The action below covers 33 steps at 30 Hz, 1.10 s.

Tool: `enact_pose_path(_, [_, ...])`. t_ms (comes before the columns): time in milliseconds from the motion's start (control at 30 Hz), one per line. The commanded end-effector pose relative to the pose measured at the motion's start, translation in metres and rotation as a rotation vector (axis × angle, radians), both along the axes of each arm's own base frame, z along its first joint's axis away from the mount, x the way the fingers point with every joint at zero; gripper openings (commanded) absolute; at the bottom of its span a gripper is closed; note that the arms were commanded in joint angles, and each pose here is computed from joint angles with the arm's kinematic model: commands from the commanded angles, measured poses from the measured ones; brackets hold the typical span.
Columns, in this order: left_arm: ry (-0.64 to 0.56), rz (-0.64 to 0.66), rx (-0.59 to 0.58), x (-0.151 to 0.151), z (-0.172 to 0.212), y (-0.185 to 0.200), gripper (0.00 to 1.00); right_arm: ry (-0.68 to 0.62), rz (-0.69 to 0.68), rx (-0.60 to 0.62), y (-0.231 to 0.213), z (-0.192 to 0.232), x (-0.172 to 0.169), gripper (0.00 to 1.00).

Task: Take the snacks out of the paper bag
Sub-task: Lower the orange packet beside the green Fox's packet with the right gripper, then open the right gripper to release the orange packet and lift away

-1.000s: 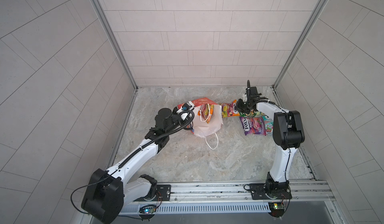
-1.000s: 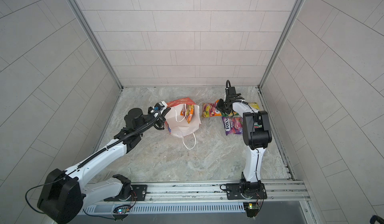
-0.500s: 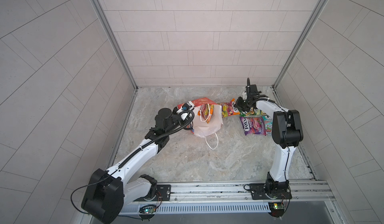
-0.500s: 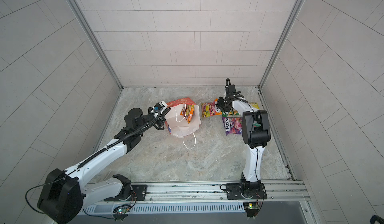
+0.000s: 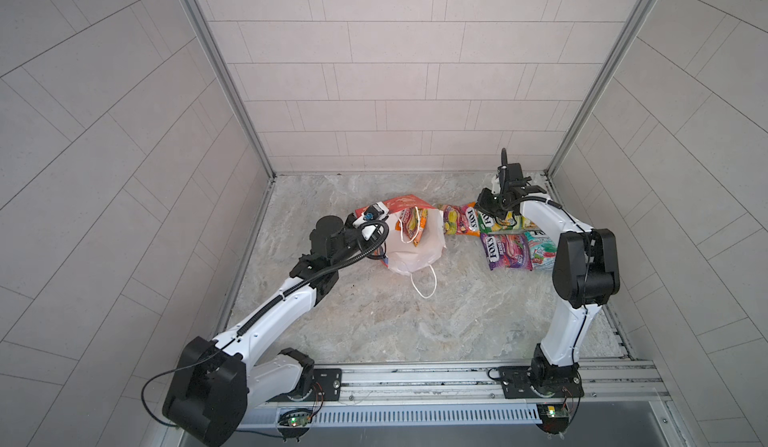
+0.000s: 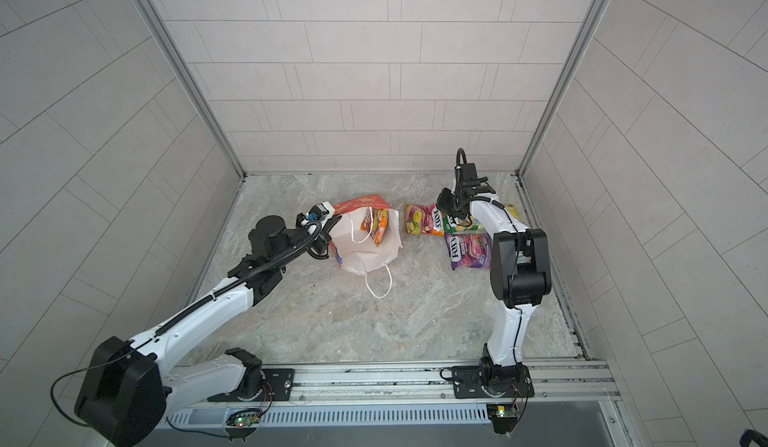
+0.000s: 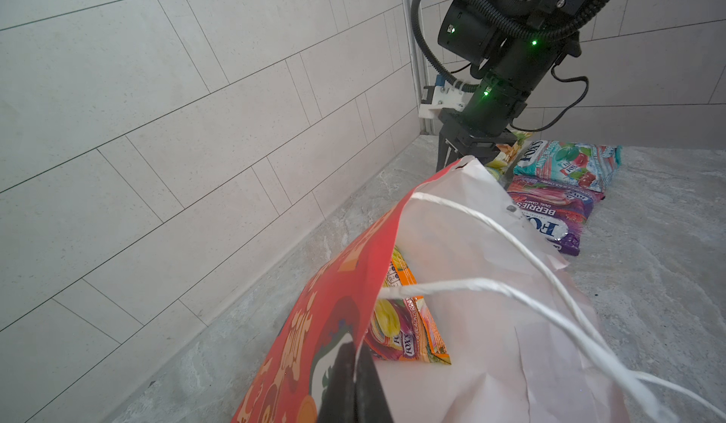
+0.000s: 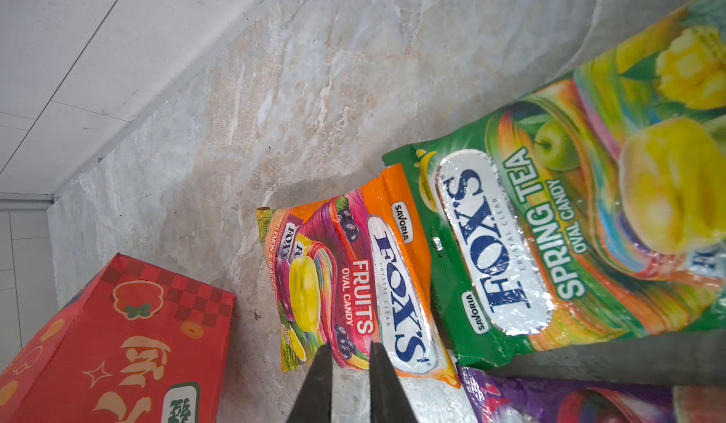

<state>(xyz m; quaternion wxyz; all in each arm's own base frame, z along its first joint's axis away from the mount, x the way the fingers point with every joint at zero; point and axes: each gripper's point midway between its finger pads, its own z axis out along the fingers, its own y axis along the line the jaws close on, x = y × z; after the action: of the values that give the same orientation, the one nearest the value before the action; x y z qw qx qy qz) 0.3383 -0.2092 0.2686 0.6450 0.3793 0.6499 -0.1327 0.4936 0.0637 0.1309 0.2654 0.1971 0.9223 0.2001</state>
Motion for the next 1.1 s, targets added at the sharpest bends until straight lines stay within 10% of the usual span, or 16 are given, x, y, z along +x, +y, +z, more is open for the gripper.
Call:
enact_pose_path(0, [-0.038,0.0,-0.015,-0.002,0.012,0.002,0.0,0.025,0.019,-0.031,0.002,-0.014,-0.01,0.18])
enact_pose_path(500, [-0.03,-0.002,-0.015,-0.002,0.01,0.001,0.0,0.127,0.019,-0.115,-0.007,-0.077,0.001,0.16])
enact_pose_path(1067, [-0.033,-0.01,-0.022,-0.003,0.012,0.0,0.0,-0.007,0.173,-0.099,0.062,-0.014,0.003,0.16])
